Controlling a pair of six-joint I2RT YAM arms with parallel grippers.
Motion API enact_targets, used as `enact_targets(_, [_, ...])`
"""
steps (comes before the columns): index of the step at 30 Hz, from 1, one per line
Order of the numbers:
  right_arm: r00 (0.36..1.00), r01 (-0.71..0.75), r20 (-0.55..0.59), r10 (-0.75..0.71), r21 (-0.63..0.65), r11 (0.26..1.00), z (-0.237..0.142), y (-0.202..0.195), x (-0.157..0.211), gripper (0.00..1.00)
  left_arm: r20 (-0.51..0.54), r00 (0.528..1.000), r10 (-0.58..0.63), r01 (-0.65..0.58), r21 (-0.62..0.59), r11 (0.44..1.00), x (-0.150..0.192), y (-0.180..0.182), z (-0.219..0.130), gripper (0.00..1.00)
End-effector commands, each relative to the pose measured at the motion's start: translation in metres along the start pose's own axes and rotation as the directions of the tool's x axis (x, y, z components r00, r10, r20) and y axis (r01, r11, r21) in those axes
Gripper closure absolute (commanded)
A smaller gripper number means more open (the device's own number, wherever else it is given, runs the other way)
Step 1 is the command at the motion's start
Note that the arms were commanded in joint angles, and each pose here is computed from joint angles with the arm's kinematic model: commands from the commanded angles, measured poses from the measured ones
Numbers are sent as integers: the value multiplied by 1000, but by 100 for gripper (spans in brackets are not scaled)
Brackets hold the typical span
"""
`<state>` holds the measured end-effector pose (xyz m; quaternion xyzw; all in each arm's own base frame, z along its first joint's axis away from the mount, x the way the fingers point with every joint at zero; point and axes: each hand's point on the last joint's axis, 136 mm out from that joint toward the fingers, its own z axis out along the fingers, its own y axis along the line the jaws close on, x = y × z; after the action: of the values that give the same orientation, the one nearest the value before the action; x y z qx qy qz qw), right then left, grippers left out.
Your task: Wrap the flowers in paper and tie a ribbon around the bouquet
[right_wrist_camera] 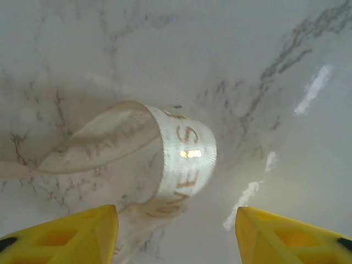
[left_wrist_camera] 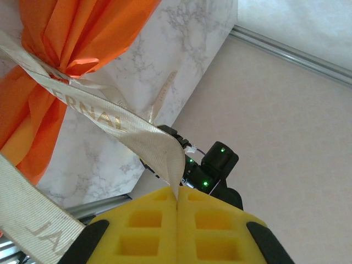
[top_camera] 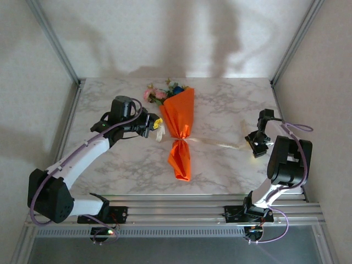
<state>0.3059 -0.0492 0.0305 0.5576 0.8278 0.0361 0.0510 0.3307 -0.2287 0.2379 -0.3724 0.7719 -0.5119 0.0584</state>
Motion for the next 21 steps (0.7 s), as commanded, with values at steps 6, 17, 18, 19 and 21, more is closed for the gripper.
enact_targets(6, [999,-6,52,8,-41,999,0,24,-17,100,-30,999,29,-29,24,999,4,-17,-2,100])
enact_targets(17, [586,783,513,-627,-559,274,-201,270,158,100,-96,989,112,-113,-6,994,15,-4,32,100])
enact_targets(18, [534,781,514,-671,-604,159,-211,282,194,100,-102,988,120,-122,-15,992,16,-1,36,100])
enact_targets(19, [466,768,526,-711,-640,30,-228,292,234,100,-107,986,127,-130,-25,991,16,3,40,100])
enact_targets(21, [332,718,528,-782,-679,-154,-246,294,305,100,-113,981,160,-162,-13,987,19,3,46,100])
